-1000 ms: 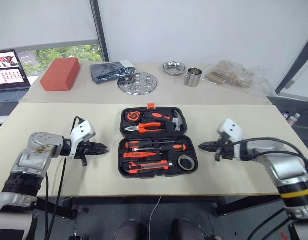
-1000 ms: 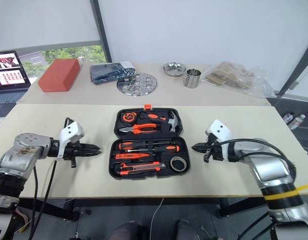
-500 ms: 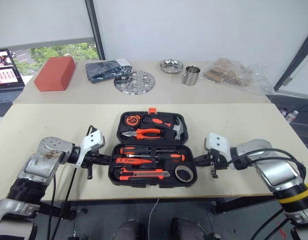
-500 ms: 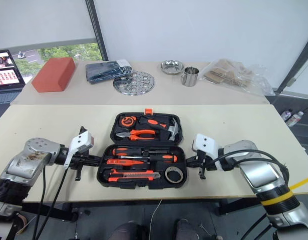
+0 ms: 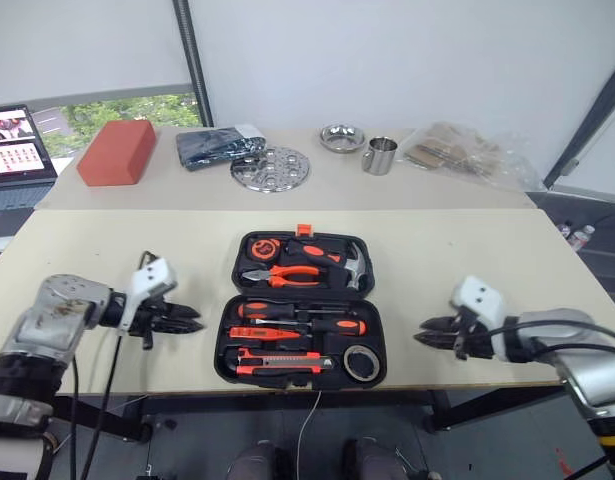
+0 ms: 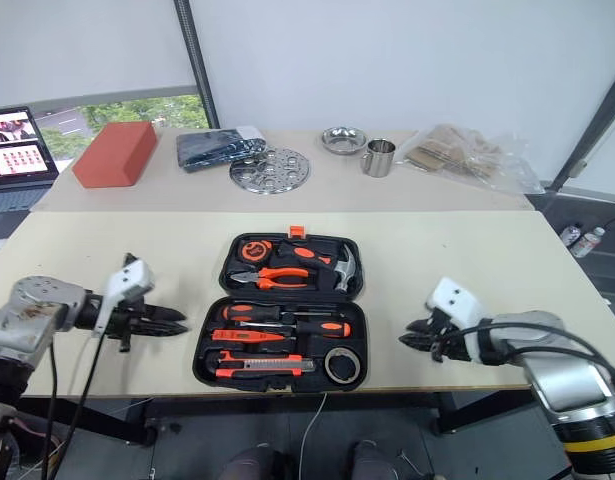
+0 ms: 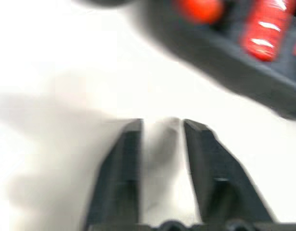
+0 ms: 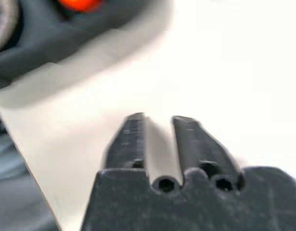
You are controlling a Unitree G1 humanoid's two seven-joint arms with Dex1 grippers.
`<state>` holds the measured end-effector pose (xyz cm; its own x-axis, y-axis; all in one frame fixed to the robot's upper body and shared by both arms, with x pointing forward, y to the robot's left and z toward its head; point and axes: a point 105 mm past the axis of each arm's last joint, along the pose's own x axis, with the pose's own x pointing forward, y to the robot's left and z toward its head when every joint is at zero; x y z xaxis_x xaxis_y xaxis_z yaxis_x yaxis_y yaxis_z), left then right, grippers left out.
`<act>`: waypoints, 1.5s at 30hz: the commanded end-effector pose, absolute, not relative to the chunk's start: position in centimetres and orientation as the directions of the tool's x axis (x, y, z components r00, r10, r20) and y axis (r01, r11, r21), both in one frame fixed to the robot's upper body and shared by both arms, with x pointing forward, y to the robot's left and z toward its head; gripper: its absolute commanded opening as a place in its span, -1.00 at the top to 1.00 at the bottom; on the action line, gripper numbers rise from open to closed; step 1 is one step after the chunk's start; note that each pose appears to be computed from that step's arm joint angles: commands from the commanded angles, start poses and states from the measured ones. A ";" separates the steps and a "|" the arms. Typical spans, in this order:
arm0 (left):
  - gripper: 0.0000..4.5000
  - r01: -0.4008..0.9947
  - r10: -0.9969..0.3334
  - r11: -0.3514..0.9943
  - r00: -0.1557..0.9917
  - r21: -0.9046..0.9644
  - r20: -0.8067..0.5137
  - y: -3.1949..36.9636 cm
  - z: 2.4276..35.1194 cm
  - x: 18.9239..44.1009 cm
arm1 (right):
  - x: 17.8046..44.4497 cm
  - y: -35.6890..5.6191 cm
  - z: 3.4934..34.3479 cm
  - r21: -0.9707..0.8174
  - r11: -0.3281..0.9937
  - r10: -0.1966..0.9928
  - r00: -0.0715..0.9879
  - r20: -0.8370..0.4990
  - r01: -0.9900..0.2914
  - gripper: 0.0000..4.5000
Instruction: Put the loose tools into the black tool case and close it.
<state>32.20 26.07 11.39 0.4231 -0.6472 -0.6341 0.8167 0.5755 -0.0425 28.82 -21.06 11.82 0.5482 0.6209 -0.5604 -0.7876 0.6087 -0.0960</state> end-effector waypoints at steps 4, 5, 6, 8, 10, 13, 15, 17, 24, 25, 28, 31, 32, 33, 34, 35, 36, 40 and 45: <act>-0.78 0.645 -0.662 0.733 0.602 -0.217 -0.447 23.4 15.5 37.7 | 33.1 -17.9 16.8 0.090 0.721 0.668 0.654 -0.355 -0.688 -0.75; -0.91 0.633 -0.658 0.740 0.612 -0.228 -0.438 22.9 15.6 38.2 | 34.0 -17.6 16.8 0.093 0.744 0.646 0.677 -0.353 -0.662 -0.86; -1.00 0.620 -0.662 0.742 0.615 -0.256 -0.428 22.3 15.8 38.7 | 34.9 -17.4 16.7 0.111 0.770 0.621 0.698 -0.355 -0.628 -0.97; -1.00 0.615 -0.692 0.720 0.604 -0.320 -0.396 20.7 16.2 39.4 | 36.2 -16.8 16.3 0.148 0.797 0.593 0.712 -0.376 -0.586 -0.97; -1.00 0.607 -0.694 0.719 0.598 -0.338 -0.401 19.7 15.9 39.9 | 36.9 -16.2 15.7 0.163 0.807 0.579 0.709 -0.401 -0.567 -0.97; -1.00 0.586 -0.665 0.743 0.595 -0.322 -0.452 19.2 14.5 40.4 | 37.9 -15.7 14.7 0.154 0.828 0.548 0.718 -0.429 -0.540 -0.97; -0.63 0.593 -0.680 0.730 0.573 -0.340 -0.457 18.7 14.2 40.2 | 38.3 -15.4 14.3 0.168 0.835 0.540 0.720 -0.435 -0.525 -0.75; -0.27 0.599 -0.687 0.722 0.559 -0.346 -0.464 18.4 14.0 40.1 | 38.5 -15.0 14.0 0.170 0.833 0.542 0.715 -0.441 -0.526 -0.49; 0.80 0.593 -0.702 0.710 0.550 -0.381 -0.452 18.1 13.7 39.8 | 38.9 -14.1 14.1 0.158 0.838 0.535 0.730 -0.426 -0.522 0.53; 0.91 0.603 -0.711 0.701 0.550 -0.380 -0.438 17.8 13.8 39.8 | 38.9 -14.0 14.2 0.151 0.837 0.537 0.733 -0.417 -0.527 0.69; 1.00 0.650 -0.743 0.668 0.552 -0.363 -0.379 16.9 14.5 40.0 | 39.2 -13.3 15.7 0.125 0.821 0.562 0.750 -0.350 -0.557 1.00; 1.00 0.710 -0.754 0.655 0.598 -0.258 -0.271 15.6 16.9 41.0 | 40.1 -13.1 18.5 0.048 0.825 0.556 0.795 -0.241 -0.563 1.00; 1.00 0.716 -0.746 0.665 0.622 -0.212 -0.239 15.4 17.6 41.5 | 40.4 -13.1 19.3 0.026 0.832 0.547 0.811 -0.208 -0.554 1.00; 1.00 0.716 -0.738 0.673 0.637 -0.184 -0.220 15.2 18.1 41.8 | 40.6 -13.2 19.8 0.014 0.836 0.541 0.820 -0.188 -0.548 1.00; 1.00 0.724 -0.737 0.675 0.654 -0.142 -0.171 14.9 19.1 42.1 | 40.9 -13.4 20.6 0.001 0.845 0.529 0.835 -0.153 -0.535 1.00; 1.00 0.730 -0.738 0.675 0.663 -0.110 -0.127 14.6 20.1 42.3 | 41.2 -13.6 21.4 -0.010 0.854 0.516 0.848 -0.118 -0.521 1.00; 1.00 0.742 -0.745 0.667 0.662 -0.068 -0.084 14.2 21.0 42.4 | 41.4 -13.7 22.1 -0.035 0.861 0.504 0.859 -0.085 -0.508 1.00; 1.00 0.755 -0.756 0.655 0.655 0.037 0.005 13.6 22.9 42.5 | 41.8 -14.3 23.8 -0.166 0.875 0.463 0.886 0.014 -0.455 1.00; 1.00 0.755 -0.765 0.635 0.644 0.165 -0.002 13.7 21.8 41.7 | 40.8 -14.0 22.6 -0.371 0.823 0.480 0.876 0.047 -0.431 1.00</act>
<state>42.66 15.55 19.60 0.7125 -0.6981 -0.0699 0.7013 0.7118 0.0397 41.96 -16.33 19.60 0.9180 0.3873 -0.0855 -0.3963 0.8868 -0.2376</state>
